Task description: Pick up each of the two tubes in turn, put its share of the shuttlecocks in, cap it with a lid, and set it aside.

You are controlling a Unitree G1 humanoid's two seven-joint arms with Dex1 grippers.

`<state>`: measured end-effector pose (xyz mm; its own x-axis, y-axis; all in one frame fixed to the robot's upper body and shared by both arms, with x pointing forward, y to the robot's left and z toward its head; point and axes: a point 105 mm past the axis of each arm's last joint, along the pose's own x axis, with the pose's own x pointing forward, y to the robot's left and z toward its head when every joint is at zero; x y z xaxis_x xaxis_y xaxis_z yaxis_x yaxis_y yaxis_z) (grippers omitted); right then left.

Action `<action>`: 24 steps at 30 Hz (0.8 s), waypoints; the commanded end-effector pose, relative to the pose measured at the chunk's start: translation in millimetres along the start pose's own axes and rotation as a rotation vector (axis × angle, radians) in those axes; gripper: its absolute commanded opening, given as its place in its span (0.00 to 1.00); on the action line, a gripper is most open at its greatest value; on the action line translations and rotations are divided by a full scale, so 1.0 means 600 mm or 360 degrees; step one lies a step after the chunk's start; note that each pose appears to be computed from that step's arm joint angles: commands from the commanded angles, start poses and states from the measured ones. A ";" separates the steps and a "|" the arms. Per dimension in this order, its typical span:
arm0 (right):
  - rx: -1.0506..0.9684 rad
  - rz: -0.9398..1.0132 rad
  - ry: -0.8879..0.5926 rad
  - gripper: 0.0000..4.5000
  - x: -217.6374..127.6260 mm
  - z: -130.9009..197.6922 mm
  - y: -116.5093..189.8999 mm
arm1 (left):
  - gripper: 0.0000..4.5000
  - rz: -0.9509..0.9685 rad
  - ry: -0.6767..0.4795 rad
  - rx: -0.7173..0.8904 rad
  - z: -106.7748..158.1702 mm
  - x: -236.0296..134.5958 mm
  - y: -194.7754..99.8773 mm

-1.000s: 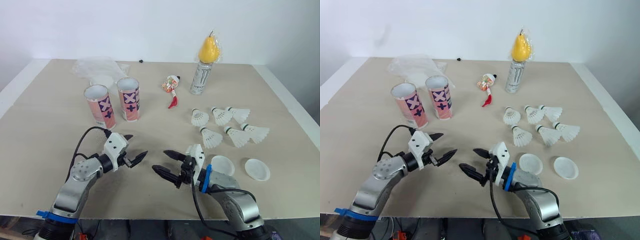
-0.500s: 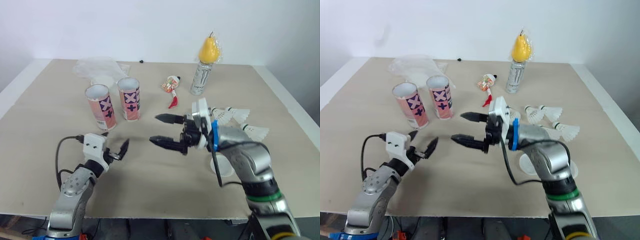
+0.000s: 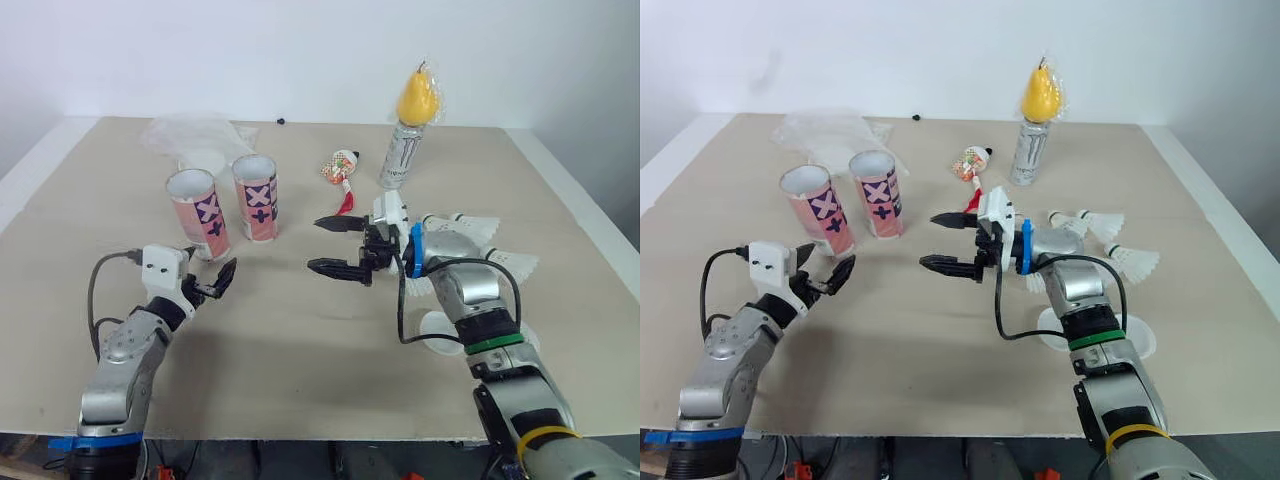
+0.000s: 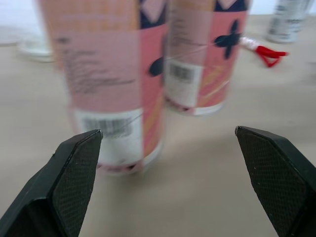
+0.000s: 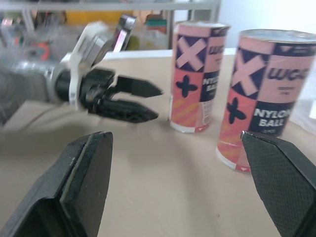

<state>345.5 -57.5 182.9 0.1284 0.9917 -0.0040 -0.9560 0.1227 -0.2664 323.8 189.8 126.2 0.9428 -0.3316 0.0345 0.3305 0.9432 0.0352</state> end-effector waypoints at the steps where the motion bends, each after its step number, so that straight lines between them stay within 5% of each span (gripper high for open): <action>1: -0.0198 0.0061 -0.0006 0.99 0.002 0.020 -0.005 | 1.00 -0.0026 -0.0032 0.0034 0.014 0.008 0.018; 24: -0.0143 0.0026 0.0024 0.99 -0.007 0.017 -0.008 | 1.00 0.0047 0.0002 0.0128 0.003 0.073 0.065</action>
<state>347.9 -58.0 180.0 0.1095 0.9927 -0.0501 -0.9493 0.0895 -0.3015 374.6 214.4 119.8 0.9564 -0.2918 -0.0075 0.2912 0.9522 0.0926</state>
